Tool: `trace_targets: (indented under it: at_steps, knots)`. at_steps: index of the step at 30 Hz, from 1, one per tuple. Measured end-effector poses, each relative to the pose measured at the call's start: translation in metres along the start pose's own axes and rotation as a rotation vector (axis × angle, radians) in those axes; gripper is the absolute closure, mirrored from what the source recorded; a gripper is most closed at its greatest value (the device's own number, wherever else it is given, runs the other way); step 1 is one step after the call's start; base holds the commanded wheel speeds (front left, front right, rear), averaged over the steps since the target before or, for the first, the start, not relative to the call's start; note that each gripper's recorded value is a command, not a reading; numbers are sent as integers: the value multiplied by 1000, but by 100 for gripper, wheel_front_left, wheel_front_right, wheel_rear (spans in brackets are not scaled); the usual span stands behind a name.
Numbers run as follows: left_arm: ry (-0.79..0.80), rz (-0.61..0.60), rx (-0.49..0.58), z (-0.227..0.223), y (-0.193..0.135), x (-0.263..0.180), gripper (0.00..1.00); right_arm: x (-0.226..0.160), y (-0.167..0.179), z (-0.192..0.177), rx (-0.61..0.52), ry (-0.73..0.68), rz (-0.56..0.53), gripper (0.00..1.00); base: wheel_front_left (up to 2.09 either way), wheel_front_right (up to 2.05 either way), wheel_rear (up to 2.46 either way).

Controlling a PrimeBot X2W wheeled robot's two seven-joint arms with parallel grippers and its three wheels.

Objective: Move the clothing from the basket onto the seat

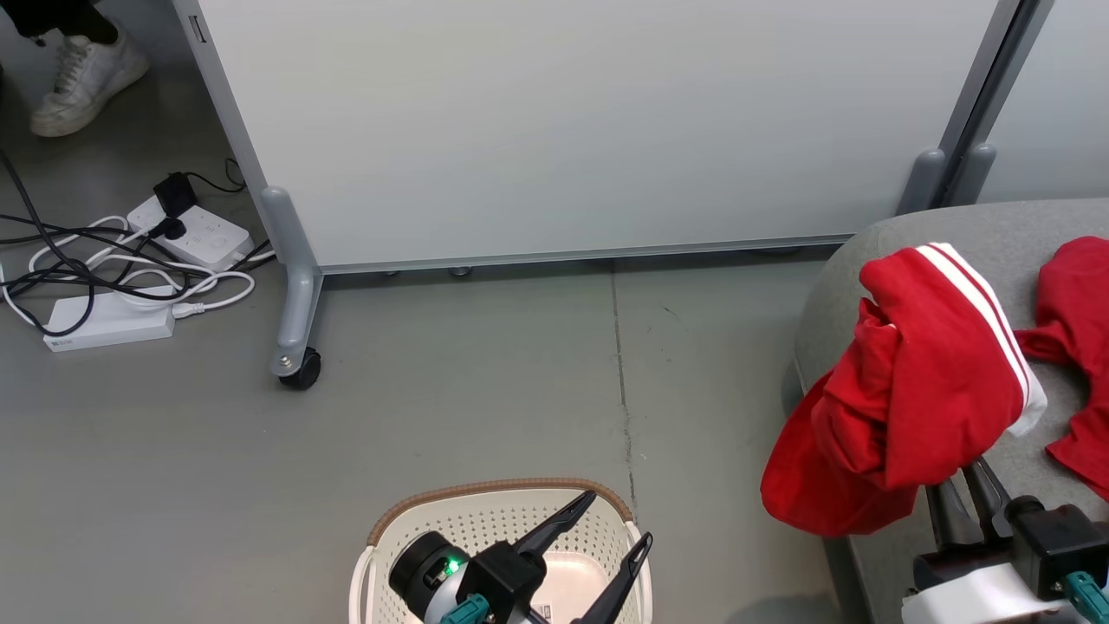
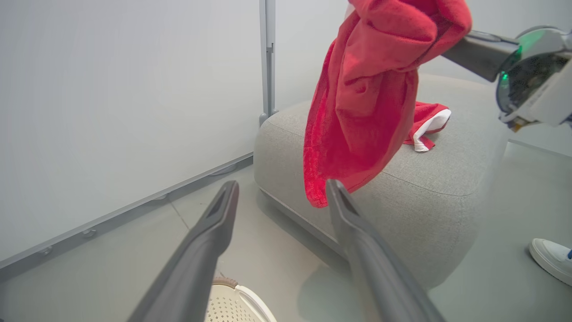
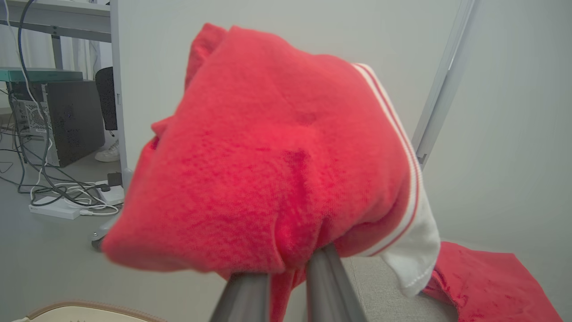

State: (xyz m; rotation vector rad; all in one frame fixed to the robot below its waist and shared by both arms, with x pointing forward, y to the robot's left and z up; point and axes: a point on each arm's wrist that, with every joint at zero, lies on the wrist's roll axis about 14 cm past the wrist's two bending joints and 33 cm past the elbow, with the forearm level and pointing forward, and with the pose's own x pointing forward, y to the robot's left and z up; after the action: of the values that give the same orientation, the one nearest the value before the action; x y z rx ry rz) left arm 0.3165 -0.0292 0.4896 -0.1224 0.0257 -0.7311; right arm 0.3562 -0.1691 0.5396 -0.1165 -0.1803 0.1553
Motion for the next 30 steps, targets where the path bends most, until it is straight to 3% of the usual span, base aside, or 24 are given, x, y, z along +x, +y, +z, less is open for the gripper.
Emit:
trace_targets:
  at_steps: [9,30]
  knots:
    - [7,13,-5,-2,4,-1,0,-4,3,-10,61,28,-16,100,0,0,0]
    - [13,6,-24,-5,2,2,0,-6,-3,-12,64,34,-31,100,0,0,0]
